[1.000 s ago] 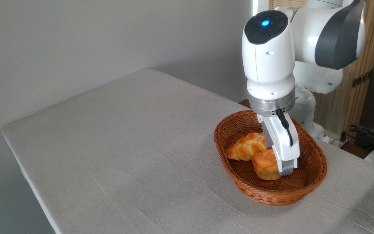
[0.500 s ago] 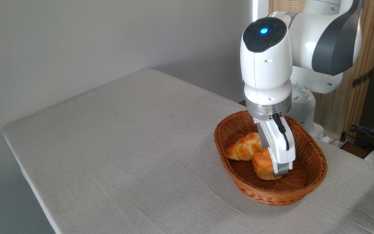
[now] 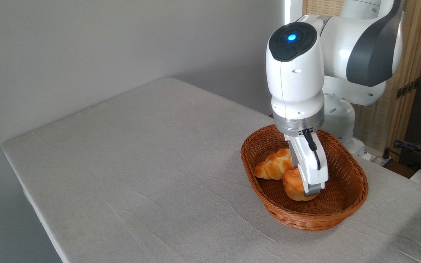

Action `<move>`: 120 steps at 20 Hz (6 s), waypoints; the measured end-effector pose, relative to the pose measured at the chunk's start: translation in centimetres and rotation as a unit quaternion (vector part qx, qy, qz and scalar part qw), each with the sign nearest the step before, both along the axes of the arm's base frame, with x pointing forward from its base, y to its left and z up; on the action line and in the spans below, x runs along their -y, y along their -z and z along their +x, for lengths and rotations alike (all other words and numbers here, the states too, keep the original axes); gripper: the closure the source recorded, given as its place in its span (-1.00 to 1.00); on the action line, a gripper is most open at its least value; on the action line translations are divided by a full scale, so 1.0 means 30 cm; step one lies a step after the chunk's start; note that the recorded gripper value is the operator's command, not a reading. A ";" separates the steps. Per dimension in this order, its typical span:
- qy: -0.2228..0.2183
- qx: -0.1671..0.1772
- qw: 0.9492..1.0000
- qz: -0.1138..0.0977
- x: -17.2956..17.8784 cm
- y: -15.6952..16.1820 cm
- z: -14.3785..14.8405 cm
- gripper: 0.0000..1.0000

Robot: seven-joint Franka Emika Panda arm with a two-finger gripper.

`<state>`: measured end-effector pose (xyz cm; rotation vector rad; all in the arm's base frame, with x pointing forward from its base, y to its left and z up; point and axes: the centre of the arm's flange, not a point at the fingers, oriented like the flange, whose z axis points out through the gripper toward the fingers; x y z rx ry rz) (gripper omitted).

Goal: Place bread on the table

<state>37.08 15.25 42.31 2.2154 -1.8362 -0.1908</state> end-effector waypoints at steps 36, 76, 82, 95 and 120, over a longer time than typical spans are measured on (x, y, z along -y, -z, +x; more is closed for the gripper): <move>-0.194 0.110 0.975 0.002 0.772 -0.425 0.594 0.00; -0.266 0.112 0.957 0.013 0.675 -0.683 0.598 -1.00; -0.283 0.114 0.951 0.040 0.662 -0.680 0.614 -1.00; -0.309 0.115 0.941 0.076 0.658 -0.665 0.619 -1.00; -0.294 0.123 0.943 0.099 0.663 -0.657 0.621 -1.00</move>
